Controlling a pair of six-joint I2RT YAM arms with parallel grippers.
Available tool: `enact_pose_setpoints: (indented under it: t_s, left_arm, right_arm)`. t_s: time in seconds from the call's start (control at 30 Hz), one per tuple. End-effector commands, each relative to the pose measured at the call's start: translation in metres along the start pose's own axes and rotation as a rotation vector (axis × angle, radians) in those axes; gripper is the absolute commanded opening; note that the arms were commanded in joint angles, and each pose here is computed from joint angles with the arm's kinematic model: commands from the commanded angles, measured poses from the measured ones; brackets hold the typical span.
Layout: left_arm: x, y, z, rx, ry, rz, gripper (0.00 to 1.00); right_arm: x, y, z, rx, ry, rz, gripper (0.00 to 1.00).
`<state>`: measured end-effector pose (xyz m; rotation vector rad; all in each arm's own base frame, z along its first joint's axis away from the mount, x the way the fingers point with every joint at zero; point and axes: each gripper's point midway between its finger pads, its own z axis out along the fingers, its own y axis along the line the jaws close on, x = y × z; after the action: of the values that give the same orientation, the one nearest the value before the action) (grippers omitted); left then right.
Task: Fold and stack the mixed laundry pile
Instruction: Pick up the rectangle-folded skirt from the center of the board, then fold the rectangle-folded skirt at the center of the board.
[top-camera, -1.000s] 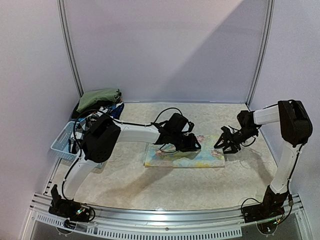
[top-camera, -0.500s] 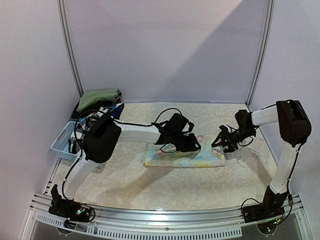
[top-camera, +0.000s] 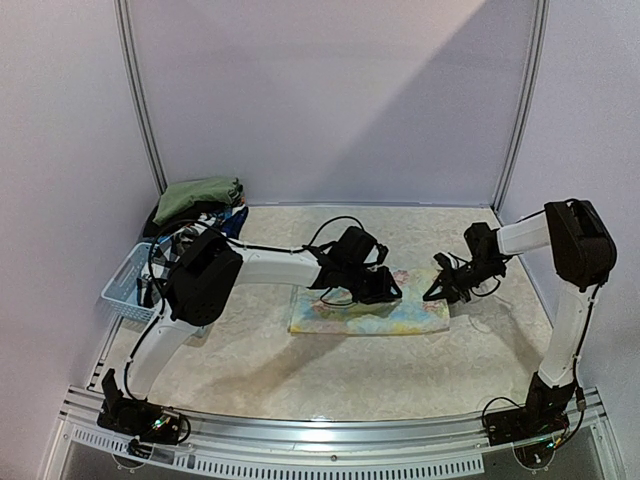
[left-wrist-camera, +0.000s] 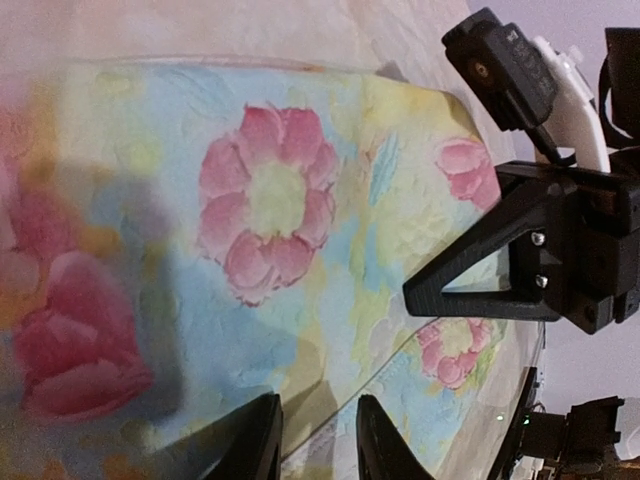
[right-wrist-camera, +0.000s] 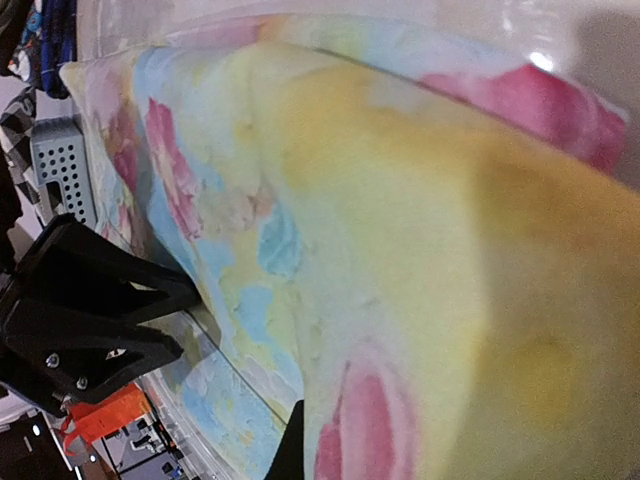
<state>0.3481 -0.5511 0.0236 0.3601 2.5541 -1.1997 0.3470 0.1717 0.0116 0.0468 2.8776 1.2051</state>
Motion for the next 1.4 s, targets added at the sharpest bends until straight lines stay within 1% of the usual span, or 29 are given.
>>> enact_pose_setpoints:
  t_s: [0.0,0.1,0.27,0.47,0.67,0.8,0.93,1.03,1.2,1.3,1.37]
  left_arm:
    - [0.000,0.009,-0.020,-0.059,0.019,0.023,0.32]
    - [-0.012,-0.001,-0.053,-0.103,-0.003,0.113,0.37]
    - [-0.027,0.004,-0.111,-0.202,-0.071,0.198,0.38]
    - [-0.018,0.041,-0.164,-0.356,-0.077,0.217,0.39]
    - [0.004,0.092,-0.193,-0.583,-0.014,0.221,0.41]
    - [0.017,0.115,-0.197,-0.671,0.023,0.212,0.41]
    - [0.031,0.128,-0.188,-0.673,0.055,0.164,0.41]
    - [0.038,0.128,-0.176,-0.625,0.066,0.128,0.41]
    - [0.049,0.114,-0.154,-0.480,0.072,0.052,0.41]
    - [0.059,0.108,-0.140,-0.412,0.084,-0.006,0.41]
    - [0.064,0.106,-0.132,-0.376,0.085,-0.035,0.41]
  right_arm:
    - [-0.004,-0.008,-0.008,0.104,0.027,-0.020,0.00]
    - [-0.007,-0.002,-0.023,0.150,0.044,-0.064,0.00]
    - [-0.005,0.006,-0.045,0.202,0.072,-0.110,0.00]
    - [0.000,0.016,-0.074,0.244,0.101,-0.129,0.00]
    - [0.001,0.024,-0.101,0.296,0.134,-0.138,0.00]
    - [-0.003,0.032,-0.117,0.313,0.131,-0.146,0.00]
    - [-0.008,0.040,-0.130,0.323,0.094,-0.174,0.00]
    - [-0.008,0.048,-0.132,0.300,0.072,-0.164,0.00]
    - [-0.007,0.059,-0.136,0.276,0.039,-0.140,0.00]
    - [-0.007,0.064,-0.137,0.292,0.024,-0.154,0.00]
    - [-0.005,0.066,-0.134,0.320,0.014,-0.137,0.00]
